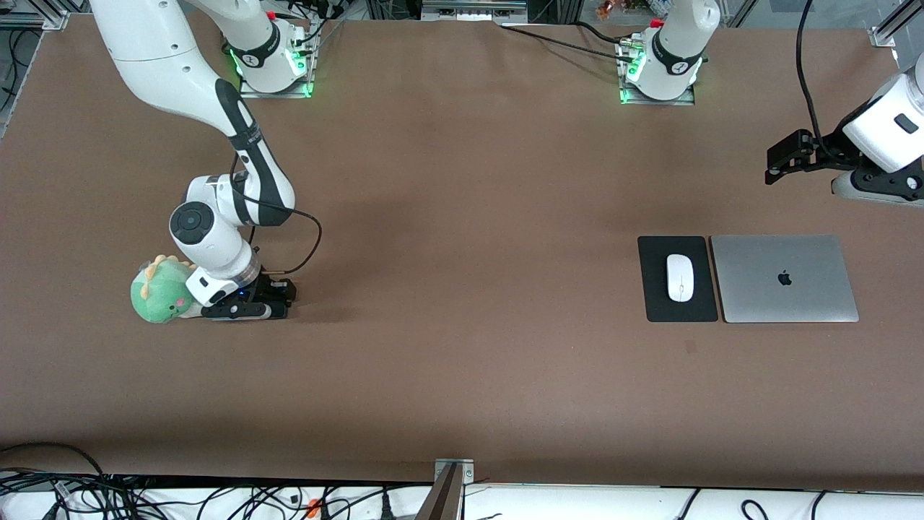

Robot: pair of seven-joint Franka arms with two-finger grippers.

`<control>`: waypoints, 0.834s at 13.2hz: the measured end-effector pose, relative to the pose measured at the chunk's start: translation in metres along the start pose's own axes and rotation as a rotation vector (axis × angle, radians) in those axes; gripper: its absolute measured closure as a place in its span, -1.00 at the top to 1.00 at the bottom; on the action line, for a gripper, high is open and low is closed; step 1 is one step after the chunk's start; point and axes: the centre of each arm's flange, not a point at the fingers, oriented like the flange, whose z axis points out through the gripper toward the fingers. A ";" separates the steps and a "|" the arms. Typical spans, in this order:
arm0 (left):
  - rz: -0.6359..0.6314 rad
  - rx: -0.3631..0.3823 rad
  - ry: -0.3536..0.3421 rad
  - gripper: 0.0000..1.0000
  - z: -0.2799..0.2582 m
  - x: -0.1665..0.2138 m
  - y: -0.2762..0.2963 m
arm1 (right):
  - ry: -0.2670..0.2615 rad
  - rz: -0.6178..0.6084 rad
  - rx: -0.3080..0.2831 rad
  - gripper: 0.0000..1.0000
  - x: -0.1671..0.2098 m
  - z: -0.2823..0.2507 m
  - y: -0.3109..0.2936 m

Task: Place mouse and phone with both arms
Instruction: 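Lower the black phone beside the green plush toy and open the right gripper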

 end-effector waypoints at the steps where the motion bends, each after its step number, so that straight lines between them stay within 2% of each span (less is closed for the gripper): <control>1: 0.000 0.000 0.000 1.00 0.000 0.000 0.000 | 0.002 0.000 -0.001 0.60 0.000 0.001 0.003; 2: 0.000 0.000 0.000 1.00 0.000 0.000 0.000 | 0.006 0.001 -0.001 0.60 0.000 0.000 0.004; 4: 0.000 0.000 0.000 1.00 0.000 0.000 0.000 | 0.020 0.002 0.000 0.94 0.002 -0.001 0.004; 5: 0.000 0.000 0.000 1.00 0.000 0.000 0.000 | 0.024 0.001 0.001 1.00 0.002 -0.003 0.004; 8: 0.000 0.000 -0.004 1.00 0.000 0.000 0.000 | 0.042 0.003 0.010 1.00 0.010 -0.017 0.001; 11: 0.000 0.000 -0.007 1.00 0.001 -0.001 0.000 | 0.001 0.035 0.041 1.00 0.032 -0.056 -0.002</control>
